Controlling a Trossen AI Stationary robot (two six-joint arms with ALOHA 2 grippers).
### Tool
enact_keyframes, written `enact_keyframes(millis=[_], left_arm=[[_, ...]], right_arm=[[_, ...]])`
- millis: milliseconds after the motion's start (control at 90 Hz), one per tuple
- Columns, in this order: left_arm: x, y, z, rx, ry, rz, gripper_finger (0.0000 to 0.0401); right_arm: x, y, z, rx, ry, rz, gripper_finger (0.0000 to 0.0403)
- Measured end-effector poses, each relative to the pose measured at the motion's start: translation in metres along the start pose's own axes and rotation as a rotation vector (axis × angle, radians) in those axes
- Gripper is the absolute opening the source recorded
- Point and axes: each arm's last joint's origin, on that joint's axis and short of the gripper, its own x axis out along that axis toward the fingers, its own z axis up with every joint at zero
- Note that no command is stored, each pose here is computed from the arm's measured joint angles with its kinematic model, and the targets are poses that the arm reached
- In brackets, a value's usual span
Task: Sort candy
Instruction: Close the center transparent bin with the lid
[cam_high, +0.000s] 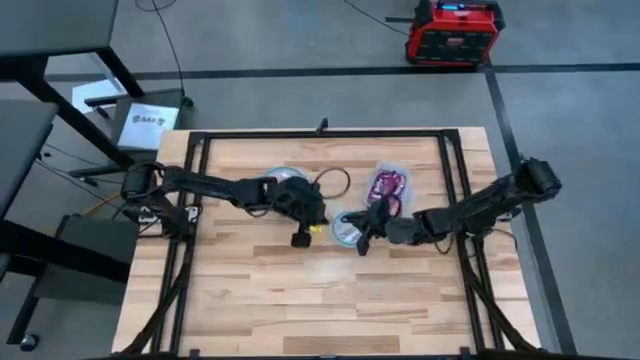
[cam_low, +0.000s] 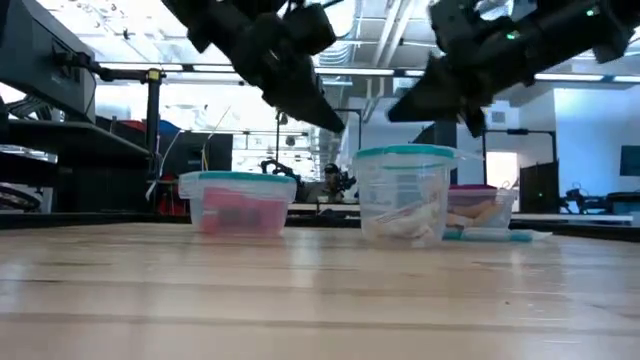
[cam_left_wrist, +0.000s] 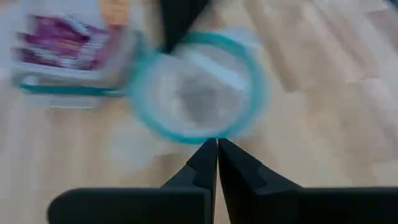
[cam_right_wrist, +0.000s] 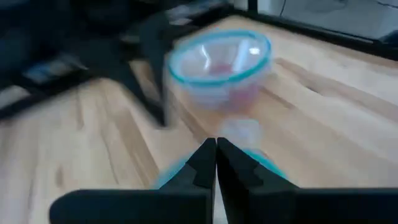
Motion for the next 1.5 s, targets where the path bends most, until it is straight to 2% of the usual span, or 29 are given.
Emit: enact_keyframes(millis=[178,278,511,689,789,911,1044,1211,1411,1500], left_arm=[[0.017,0.026,-0.018,-0.055,-0.003,-0.052,0.0],[0.028,0.027,-0.022,-0.049,-0.033,-0.067,0.0],[0.044,0.027,-0.035,-0.053,-0.004,-0.077,0.0],[0.043,0.026,-0.035,-0.044,0.01,-0.08,0.0],[0.028,0.026,-0.032,-0.057,0.066,-0.059,0.0],[0.007,0.029,-0.013,-0.006,0.032,-0.001,0.0],[0.003,0.036,-0.006,0.036,-0.038,0.027,0.0],[0.028,0.041,-0.027,-0.013,-0.002,-0.02,0.0],[0.048,0.033,-0.035,-0.045,-0.022,-0.083,0.0],[0.05,0.028,-0.031,-0.044,-0.055,-0.093,0.0]], right_arm=[[0.015,0.007,-0.021,-0.007,0.016,-0.064,0.0],[0.023,0.005,-0.025,-0.017,0.031,-0.088,0.0],[0.026,-0.001,-0.03,-0.004,0.085,-0.129,0.0],[0.026,-0.002,-0.032,-0.011,0.1,-0.135,0.0],[0.025,-0.003,-0.033,-0.014,0.109,-0.132,0.0],[0.025,-0.003,-0.033,-0.018,0.115,-0.132,0.0],[0.025,-0.003,-0.034,-0.019,0.118,-0.131,0.0],[0.025,-0.003,-0.034,-0.014,0.12,-0.132,0.0],[0.025,-0.004,-0.035,-0.014,0.127,-0.132,0.0],[0.025,-0.004,-0.035,-0.012,0.132,-0.133,0.0]])
